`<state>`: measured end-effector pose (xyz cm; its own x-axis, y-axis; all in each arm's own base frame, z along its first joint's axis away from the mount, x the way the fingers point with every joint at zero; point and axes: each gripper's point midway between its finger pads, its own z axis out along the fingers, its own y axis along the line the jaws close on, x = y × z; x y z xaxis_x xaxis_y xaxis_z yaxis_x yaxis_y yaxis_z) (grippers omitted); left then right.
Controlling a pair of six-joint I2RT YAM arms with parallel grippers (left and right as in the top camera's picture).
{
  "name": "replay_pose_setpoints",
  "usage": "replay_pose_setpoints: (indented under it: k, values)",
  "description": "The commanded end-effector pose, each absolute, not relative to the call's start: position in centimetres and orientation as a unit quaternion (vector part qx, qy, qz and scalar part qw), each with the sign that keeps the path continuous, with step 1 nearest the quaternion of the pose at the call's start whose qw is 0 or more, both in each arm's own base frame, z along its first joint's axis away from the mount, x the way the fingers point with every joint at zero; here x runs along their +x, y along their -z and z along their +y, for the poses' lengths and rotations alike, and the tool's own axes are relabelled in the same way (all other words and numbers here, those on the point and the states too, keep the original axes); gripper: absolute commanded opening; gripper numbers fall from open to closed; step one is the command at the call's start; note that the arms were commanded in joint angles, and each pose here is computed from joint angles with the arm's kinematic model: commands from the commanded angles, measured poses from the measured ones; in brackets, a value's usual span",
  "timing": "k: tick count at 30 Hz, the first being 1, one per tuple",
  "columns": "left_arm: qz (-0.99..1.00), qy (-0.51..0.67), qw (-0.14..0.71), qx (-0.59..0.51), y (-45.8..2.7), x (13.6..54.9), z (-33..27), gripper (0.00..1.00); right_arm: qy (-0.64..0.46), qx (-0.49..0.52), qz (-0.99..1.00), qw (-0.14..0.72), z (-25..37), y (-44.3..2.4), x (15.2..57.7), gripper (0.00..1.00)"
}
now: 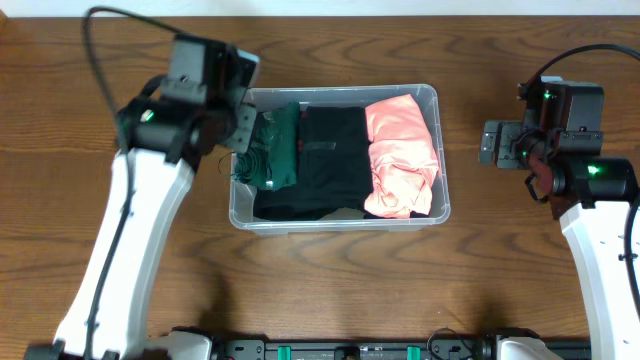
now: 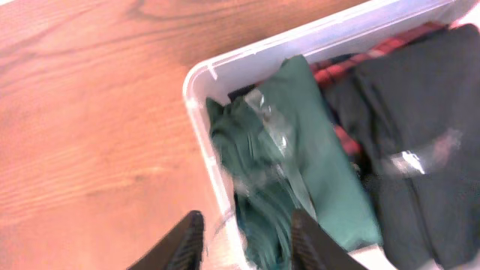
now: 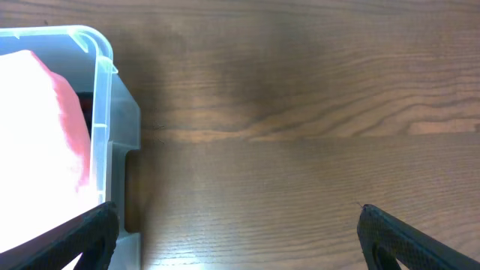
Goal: Pack container
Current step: 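Press and tuck the green garment into the bin with the left gripper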
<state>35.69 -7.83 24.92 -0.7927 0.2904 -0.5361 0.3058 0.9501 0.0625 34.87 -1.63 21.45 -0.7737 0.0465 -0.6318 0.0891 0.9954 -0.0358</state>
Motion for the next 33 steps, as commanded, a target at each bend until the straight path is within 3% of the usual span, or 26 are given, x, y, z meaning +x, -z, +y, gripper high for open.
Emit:
replay_pose_setpoints:
  k: [1, 11, 16, 26, 33]
  values:
    - [0.963, 0.009, 0.233, 0.132, -22.6, 34.7, -7.3, 0.31, 0.034, 0.033, 0.938, 0.343, -1.8, -22.0, 34.8, 0.99]
    - [0.986, 0.019, 0.112, 0.119, -12.8, 33.0, -7.5, 0.3, 0.034, 0.033, 0.939, 0.341, -1.8, -21.9, 34.8, 0.99]
    - [0.991, 0.016, 0.073, 0.111, -10.1, 32.9, -7.5, 0.3, 0.034, 0.033, 0.939, 0.341, -1.8, -21.9, 34.8, 0.99]
    - [0.992, 0.032, 0.057, 0.112, -8.4, 33.4, -8.2, 0.3, 0.034, 0.033, 0.939, 0.341, -1.8, -21.9, 34.8, 0.99]
    - [0.992, 0.031, 0.045, 0.111, -8.6, 33.1, -8.2, 0.39, 0.034, 0.033, 0.94, 0.338, -1.8, -21.8, 34.6, 0.99]
